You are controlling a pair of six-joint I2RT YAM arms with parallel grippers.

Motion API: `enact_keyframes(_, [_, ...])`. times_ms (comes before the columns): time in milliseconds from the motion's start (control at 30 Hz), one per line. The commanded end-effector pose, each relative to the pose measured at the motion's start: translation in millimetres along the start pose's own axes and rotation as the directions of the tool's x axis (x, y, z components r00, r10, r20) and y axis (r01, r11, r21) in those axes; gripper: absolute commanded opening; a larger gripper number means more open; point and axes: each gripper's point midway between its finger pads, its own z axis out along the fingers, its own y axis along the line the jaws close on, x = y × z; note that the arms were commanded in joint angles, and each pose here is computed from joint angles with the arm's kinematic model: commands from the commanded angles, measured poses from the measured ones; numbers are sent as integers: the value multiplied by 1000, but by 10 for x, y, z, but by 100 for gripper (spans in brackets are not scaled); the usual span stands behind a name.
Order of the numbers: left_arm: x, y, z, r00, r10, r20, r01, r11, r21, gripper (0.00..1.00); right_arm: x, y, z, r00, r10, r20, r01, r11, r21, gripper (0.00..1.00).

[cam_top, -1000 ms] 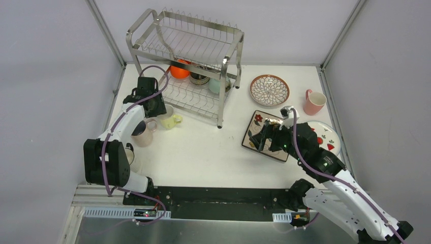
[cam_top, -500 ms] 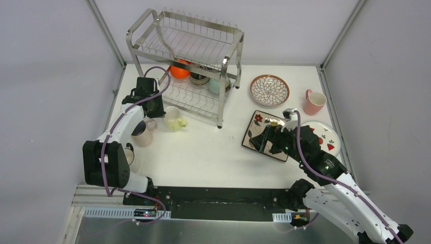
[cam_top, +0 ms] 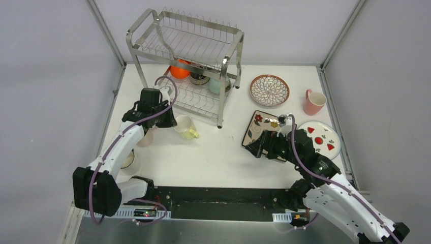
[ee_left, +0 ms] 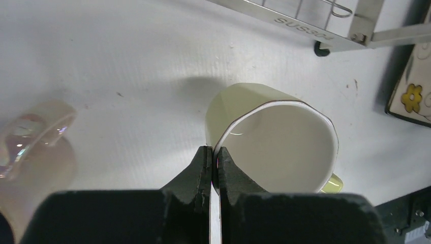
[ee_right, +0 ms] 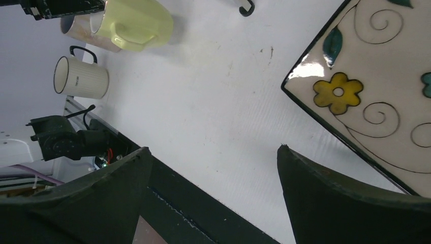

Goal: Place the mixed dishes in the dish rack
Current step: Pick up the cup at the center of the board, then turn the cup upside down in the dish rack.

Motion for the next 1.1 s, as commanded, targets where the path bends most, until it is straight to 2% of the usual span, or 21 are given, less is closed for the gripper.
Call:
enact_keyframes(0, [-238,-401,-206,990,-21,142,-5,984,175,0,-25,302,116,994,109,-17,-110,984,-143,94])
enact_keyframes(100, [-223,-455,-338,983,-21,184,-17,979,204,0,5,472,218,988,140,-68,-151,964,-217,92])
enact_keyframes(300, [-259,-582,-686,958,-44,284,-34,963,266,0,-176,666,303,992,122,-7,-119,947,-298,92])
enact_keyframes(333, [-267,-615,-739,953,-57,298,-31,958,284,0,-130,829,238,977,196,-82,-212,910,-356,90])
enact_keyframes(367, [-279,-649,-806,947,-76,313,-23,953,302,0,-150,911,221,965,240,-108,-263,889,-374,90])
enact_keyframes(567, [-410,-886,-1186,879,-220,423,2,889,458,0,-336,1294,220,958,259,-121,-285,834,-473,92])
enact_keyframes(667, [-461,-965,-1348,843,-268,466,-12,857,515,0,-430,1459,227,931,338,-137,-358,782,-510,94])
enact_keyframes(833, [-533,-1048,-1536,797,-251,549,-110,834,541,0,-582,1693,205,889,430,-156,-441,713,-546,94])
enact_keyframes(967, [-553,-1120,-1664,758,-253,601,-182,803,567,0,-644,1795,251,820,530,-215,-552,633,-544,92])
enact_keyframes(1067, [-552,-1151,-1732,737,-261,623,-212,786,581,0,-668,1904,282,796,549,-255,-585,588,-559,89])
